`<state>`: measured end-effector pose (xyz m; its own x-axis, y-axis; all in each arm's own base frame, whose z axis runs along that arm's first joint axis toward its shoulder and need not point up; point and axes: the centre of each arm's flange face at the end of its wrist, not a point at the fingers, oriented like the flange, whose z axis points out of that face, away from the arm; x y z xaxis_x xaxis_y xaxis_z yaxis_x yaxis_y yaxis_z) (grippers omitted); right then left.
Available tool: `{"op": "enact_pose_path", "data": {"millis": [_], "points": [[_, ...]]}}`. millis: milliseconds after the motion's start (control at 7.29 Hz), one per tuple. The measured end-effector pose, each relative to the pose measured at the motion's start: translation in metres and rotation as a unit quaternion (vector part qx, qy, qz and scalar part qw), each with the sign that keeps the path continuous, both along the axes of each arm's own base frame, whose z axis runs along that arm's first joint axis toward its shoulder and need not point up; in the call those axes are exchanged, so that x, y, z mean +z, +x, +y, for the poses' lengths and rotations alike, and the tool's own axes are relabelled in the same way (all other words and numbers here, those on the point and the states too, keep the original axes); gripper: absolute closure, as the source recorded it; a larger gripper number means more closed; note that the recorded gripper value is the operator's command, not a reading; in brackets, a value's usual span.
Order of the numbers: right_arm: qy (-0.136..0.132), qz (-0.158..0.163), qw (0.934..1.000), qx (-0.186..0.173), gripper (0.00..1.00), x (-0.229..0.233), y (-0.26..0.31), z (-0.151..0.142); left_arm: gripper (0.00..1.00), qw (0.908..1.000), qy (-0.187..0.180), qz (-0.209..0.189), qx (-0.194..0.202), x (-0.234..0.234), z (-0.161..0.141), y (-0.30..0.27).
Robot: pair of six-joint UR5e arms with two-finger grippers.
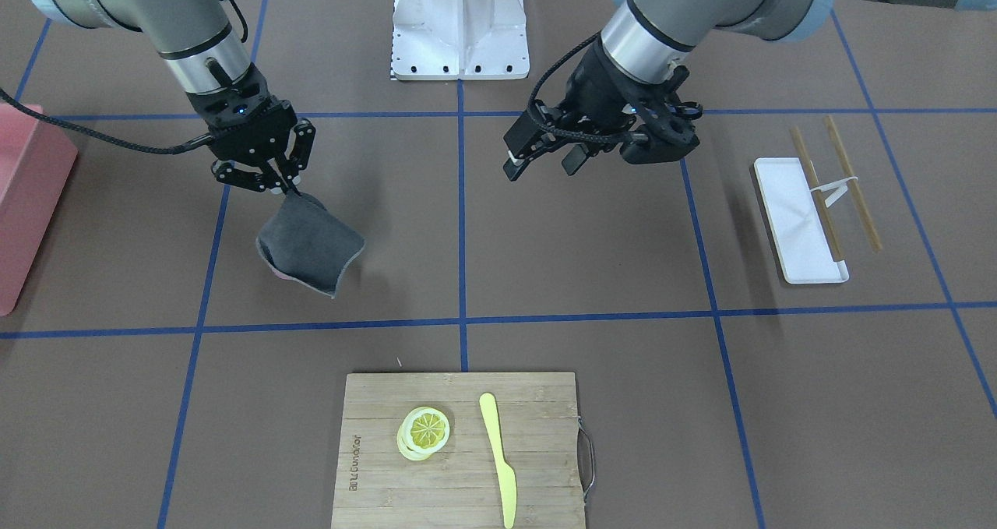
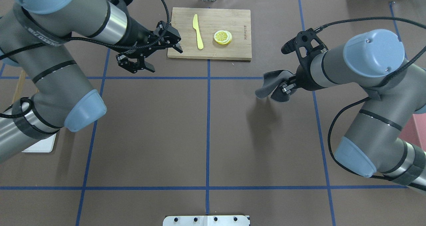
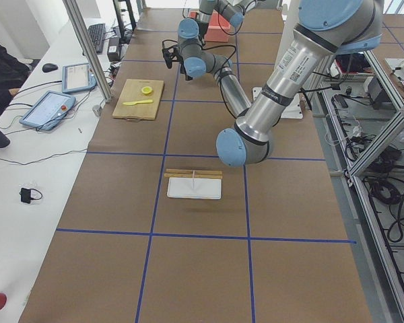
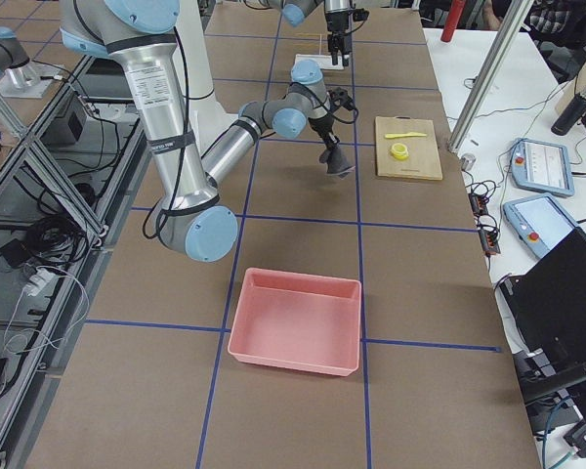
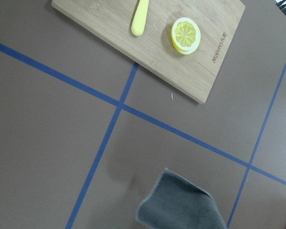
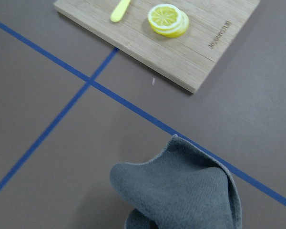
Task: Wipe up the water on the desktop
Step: 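Lower the cloth to the table with the right gripper while the left arm withdraws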
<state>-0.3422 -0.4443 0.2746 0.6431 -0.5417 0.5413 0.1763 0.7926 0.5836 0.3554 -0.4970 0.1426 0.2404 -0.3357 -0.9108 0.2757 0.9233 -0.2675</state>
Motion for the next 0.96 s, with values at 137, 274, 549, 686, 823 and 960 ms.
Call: {"op": "enact_pose_path", "data": {"millis": [137, 274, 549, 686, 823, 960], "points": [[-0.009, 0.048, 0.9988, -0.008, 1.0, 0.01, 0.018, -0.007, 0.02, 0.9999, 0.002, -0.008, -0.012, 0.011, -0.008, -0.018], [-0.018, 0.088, 0.9958, -0.013, 1.0, 0.025, 0.032, -0.011, 0.02, 0.9995, 0.003, -0.02, -0.024, 0.026, -0.016, -0.039], [-0.043, 0.141, 0.9886, -0.031, 1.0, 0.069, 0.025, -0.01, 0.02, 0.9977, 0.001, -0.058, -0.034, 0.052, -0.021, -0.077], [-0.053, 0.155, 0.9852, -0.051, 1.0, 0.084, 0.008, -0.003, 0.02, 0.9959, 0.019, -0.085, -0.024, 0.062, -0.019, -0.092], [-0.066, 0.162, 0.9817, -0.076, 1.0, 0.093, -0.014, 0.009, 0.02, 0.9931, 0.037, -0.111, -0.01, 0.075, -0.015, -0.102], [-0.074, 0.161, 0.9792, -0.099, 1.0, 0.092, -0.036, 0.022, 0.02, 0.9911, 0.043, -0.126, -0.006, 0.086, -0.015, -0.111]]}}
